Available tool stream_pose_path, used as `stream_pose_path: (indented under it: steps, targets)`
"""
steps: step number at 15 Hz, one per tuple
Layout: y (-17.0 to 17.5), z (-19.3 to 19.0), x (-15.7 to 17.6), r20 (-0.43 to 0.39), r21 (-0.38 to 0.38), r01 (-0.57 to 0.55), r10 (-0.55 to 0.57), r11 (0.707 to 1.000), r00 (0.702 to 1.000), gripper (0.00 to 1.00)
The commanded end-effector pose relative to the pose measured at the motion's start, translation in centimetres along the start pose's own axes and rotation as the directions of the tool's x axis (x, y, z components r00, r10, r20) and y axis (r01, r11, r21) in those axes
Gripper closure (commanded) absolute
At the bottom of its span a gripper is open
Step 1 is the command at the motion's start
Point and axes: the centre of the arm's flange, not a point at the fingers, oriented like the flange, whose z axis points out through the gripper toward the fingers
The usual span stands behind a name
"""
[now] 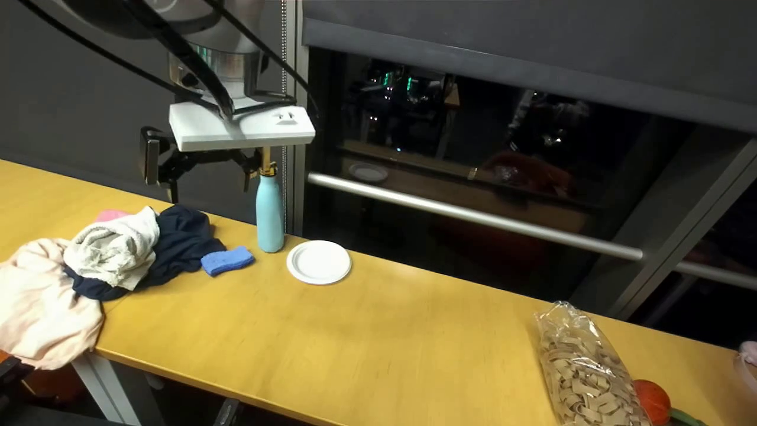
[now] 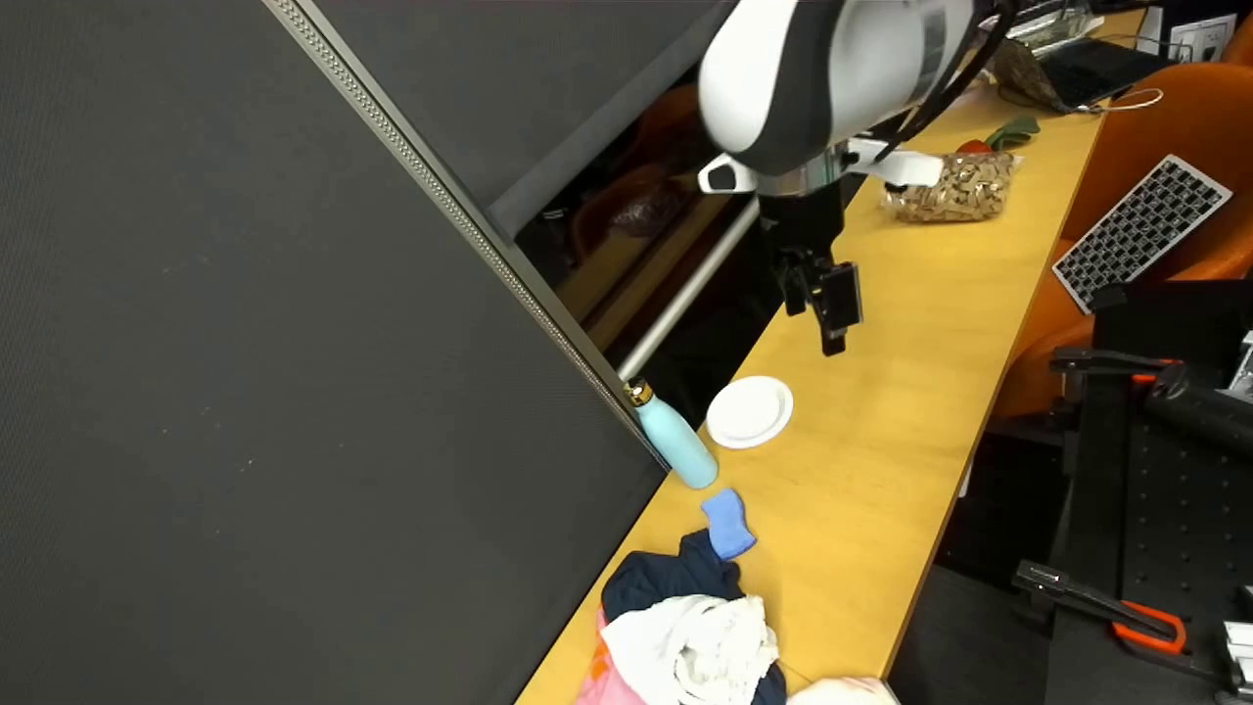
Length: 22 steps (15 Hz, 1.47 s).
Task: Use the white tea towel to wipe the table
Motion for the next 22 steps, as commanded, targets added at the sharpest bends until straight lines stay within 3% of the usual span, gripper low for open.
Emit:
stream_pose_path:
  steps: [1,3,5,10,13,18,22]
  targets:
    - [6.2,5.7,3.8,0.04,0.169,0.099,-0.108,0.981,0.993,0.0]
    - [7.7,9.1,5.1,0.077,0.248,0.127,-0.151,0.96,0.986,0.0]
    - [8.7,12.7,6.5,0.121,0.272,0.165,-0.204,0.948,0.972,0.0]
    - [8.6,20.9,12.8,0.238,0.219,0.347,-0.394,0.912,0.888,0.0]
    - [7.0,24.7,17.9,0.275,0.207,0.445,-0.488,0.871,0.828,0.0]
    - [2.1,26.6,26.1,0.253,0.181,0.577,-0.604,0.797,0.755,0.0]
    - [-0.7,28.1,30.1,0.254,0.211,0.626,-0.661,0.751,0.706,0.0]
